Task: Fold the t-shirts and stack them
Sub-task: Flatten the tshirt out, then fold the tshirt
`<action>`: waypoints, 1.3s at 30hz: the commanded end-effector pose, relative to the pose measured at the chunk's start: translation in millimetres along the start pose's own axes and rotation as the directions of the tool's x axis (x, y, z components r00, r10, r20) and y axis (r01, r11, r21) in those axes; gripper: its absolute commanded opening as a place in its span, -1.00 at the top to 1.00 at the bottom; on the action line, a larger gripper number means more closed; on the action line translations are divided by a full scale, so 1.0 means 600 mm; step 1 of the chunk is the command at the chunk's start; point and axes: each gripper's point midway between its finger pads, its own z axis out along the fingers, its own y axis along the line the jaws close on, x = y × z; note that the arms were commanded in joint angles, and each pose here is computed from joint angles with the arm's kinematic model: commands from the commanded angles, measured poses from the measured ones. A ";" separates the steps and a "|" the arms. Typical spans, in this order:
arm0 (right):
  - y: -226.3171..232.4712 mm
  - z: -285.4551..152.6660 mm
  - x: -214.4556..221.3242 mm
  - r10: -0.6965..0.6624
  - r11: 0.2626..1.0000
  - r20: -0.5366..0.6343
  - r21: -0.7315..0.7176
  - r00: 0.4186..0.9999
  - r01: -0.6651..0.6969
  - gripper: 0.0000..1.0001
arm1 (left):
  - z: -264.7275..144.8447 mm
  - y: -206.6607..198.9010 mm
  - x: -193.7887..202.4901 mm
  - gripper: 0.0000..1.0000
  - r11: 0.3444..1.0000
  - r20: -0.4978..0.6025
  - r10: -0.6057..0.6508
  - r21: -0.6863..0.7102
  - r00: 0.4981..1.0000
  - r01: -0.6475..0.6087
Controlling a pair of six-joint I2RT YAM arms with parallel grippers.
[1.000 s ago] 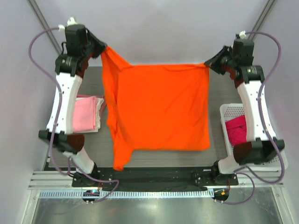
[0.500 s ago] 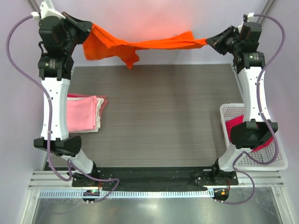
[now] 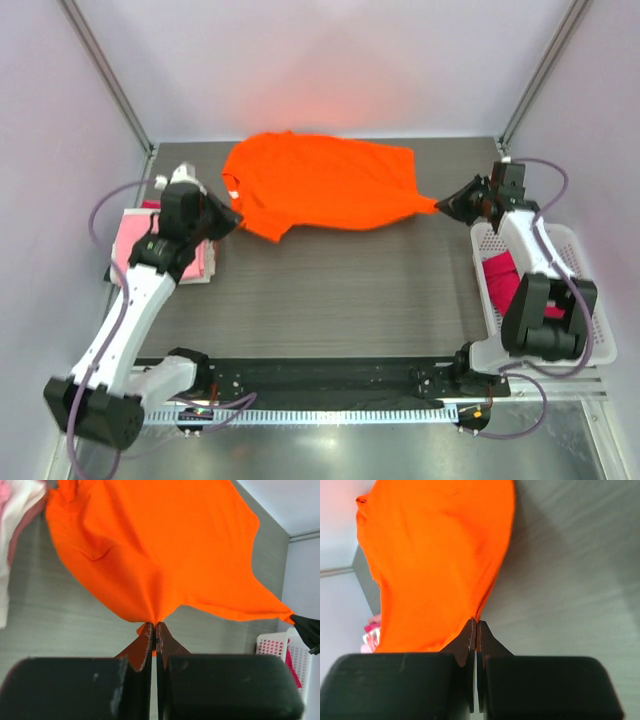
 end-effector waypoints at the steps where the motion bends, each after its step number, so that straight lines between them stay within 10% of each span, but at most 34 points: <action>1: 0.024 -0.052 0.004 -0.105 0.989 0.102 -0.092 0.989 0.114 0.98 | -0.056 0.010 -0.001 0.99 0.998 0.105 -0.030 0.065 0.994 0.023; 14: -0.126 -0.136 0.162 -0.064 0.997 0.114 0.058 0.991 0.057 0.97 | -0.081 0.123 0.211 0.99 0.997 -0.156 -0.062 0.045 0.986 0.070; 39: -0.220 -0.151 0.194 -0.011 0.972 0.188 0.233 0.982 -0.033 0.92 | -0.005 0.069 0.097 1.00 0.997 -0.043 0.050 -0.055 0.998 -0.052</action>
